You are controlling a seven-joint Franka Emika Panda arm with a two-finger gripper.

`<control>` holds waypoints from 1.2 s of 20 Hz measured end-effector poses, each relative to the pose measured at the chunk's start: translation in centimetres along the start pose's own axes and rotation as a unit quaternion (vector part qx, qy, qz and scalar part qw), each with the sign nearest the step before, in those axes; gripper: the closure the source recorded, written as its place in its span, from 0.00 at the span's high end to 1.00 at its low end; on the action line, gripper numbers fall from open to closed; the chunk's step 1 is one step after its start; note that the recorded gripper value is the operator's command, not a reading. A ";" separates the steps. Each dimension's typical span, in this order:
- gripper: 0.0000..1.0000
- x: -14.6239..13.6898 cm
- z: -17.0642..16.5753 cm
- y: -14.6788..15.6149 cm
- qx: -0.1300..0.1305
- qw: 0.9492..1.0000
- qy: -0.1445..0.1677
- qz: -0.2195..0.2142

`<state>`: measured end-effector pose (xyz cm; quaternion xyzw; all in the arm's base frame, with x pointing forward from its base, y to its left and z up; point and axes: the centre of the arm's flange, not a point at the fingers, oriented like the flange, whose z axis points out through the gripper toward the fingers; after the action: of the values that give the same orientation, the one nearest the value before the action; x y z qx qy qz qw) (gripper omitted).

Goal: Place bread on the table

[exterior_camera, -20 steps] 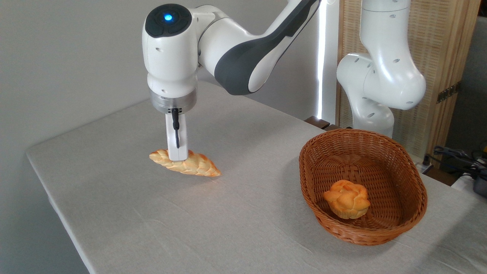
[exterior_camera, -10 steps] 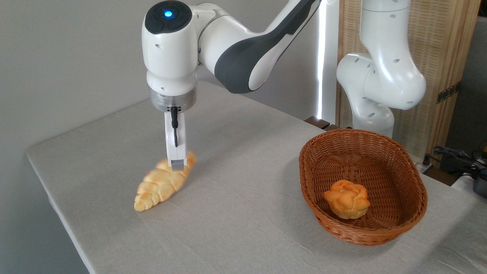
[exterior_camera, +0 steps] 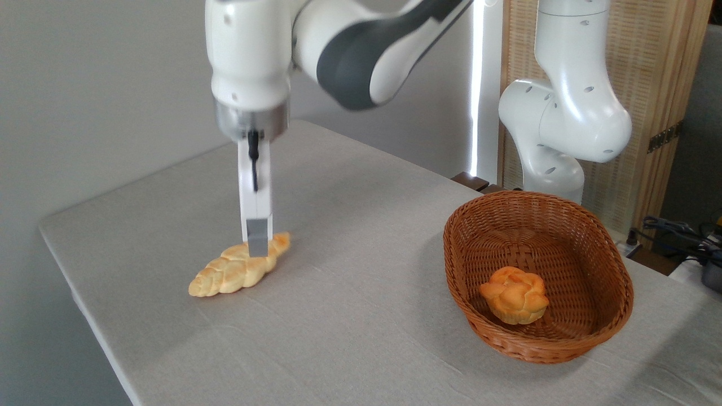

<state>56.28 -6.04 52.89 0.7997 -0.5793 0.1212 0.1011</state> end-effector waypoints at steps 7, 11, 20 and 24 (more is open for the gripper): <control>1.00 0.6 -7.5 1.9 0.036 0.984 -0.101 -0.140; 1.00 0.4 -9.1 2.2 0.028 0.980 -0.108 -0.168; 1.00 -0.3 -10.1 1.8 0.042 0.975 -0.118 -0.181; 1.00 -1.8 -11.5 1.0 0.053 0.973 -0.113 -0.196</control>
<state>53.91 -1.26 63.29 0.9104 -0.4118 0.0384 0.0148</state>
